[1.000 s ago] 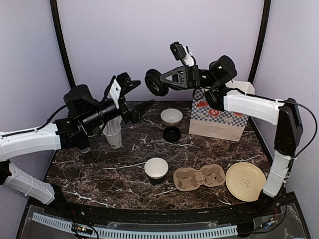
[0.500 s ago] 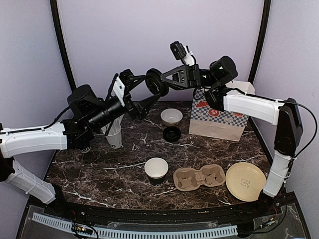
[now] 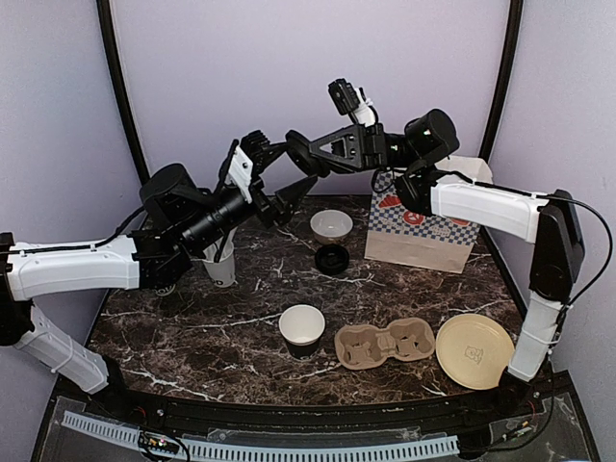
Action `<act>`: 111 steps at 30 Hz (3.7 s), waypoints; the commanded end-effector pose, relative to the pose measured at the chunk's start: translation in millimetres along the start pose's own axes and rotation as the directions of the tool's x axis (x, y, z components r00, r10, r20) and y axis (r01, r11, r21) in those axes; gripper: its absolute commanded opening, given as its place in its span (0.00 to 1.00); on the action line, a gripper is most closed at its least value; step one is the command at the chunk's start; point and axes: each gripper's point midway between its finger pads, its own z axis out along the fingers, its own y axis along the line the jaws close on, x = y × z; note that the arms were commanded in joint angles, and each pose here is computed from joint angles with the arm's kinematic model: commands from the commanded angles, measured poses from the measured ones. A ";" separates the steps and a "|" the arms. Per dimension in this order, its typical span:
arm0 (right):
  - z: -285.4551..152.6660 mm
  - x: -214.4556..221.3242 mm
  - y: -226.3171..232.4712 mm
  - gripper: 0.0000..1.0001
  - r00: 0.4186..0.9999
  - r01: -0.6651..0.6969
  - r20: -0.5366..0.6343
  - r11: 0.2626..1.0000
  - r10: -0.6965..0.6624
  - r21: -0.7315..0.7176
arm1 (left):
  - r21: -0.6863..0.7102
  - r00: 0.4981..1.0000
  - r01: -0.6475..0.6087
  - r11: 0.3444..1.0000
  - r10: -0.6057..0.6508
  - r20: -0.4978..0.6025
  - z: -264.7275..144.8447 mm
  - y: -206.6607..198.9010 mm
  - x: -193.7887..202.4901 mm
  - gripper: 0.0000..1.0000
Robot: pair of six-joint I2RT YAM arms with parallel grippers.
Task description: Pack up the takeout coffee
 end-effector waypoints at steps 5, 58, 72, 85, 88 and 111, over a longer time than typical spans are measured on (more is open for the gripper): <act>4.8 -2.3 18.2 0.16 0.999 0.048 0.004 0.998 -0.048 -0.031 | -0.060 0.996 -0.010 0.998 0.016 0.092 -1.2 10.5 -31.5 0.82; -135.8 214.6 -102.4 0.60 0.888 0.102 -0.372 0.673 0.270 0.732 | 0.083 0.131 0.528 0.845 0.015 -0.991 -116.6 -119.4 146.5 0.68; -123.6 240.3 -112.5 0.66 0.879 -0.115 -0.264 0.714 0.397 0.691 | 0.138 0.048 0.529 0.837 0.133 -0.990 -116.9 -147.3 170.9 0.69; -125.9 244.3 -116.1 0.66 0.882 -0.108 -0.266 0.716 0.389 0.690 | 0.157 -0.019 0.501 0.851 0.192 -0.981 -128.9 -153.2 186.9 0.69; -126.4 245.9 -116.0 0.66 0.881 -0.112 -0.265 0.715 0.393 0.690 | 0.157 -0.014 0.497 0.853 0.188 -0.982 -126.2 -153.1 187.5 0.69; -131.7 257.1 -121.8 0.66 0.867 -0.135 -0.263 0.706 0.424 0.696 | 0.174 0.035 0.553 0.815 0.187 -0.982 -109.1 -174.7 188.6 0.72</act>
